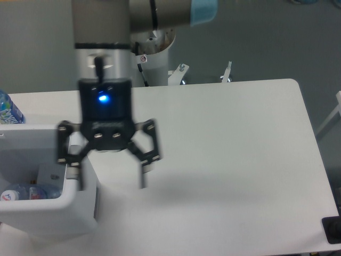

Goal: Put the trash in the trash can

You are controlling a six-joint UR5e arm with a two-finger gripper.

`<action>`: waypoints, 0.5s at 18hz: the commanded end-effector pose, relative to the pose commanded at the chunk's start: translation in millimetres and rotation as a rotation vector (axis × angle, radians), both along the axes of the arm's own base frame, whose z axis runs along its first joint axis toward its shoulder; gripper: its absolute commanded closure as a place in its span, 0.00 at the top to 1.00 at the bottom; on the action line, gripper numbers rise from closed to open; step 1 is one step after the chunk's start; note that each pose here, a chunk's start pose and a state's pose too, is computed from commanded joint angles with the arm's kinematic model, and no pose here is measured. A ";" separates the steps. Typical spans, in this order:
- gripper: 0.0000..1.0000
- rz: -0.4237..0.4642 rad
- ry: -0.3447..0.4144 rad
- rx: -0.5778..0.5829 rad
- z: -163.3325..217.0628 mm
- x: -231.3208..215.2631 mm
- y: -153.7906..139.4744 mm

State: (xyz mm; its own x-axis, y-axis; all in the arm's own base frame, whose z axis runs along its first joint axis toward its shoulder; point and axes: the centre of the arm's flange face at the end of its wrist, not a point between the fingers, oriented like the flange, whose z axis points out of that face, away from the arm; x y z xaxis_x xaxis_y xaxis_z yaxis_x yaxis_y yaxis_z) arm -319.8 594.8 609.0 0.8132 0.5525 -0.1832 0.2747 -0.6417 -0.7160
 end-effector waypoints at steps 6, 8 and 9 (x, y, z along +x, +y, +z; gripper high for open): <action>1.00 -0.109 0.065 -0.322 -14.5 -18.5 -33.6; 1.00 -0.177 0.064 -0.425 -19.4 -11.8 -47.7; 1.00 -0.203 0.060 -0.466 -23.1 -8.7 -53.5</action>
State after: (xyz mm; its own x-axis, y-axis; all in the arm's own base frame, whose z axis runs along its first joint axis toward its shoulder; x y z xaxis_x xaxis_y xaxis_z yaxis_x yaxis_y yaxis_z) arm -328.5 541.3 585.9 0.8761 0.2333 -0.4220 0.0788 -0.9327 -0.3520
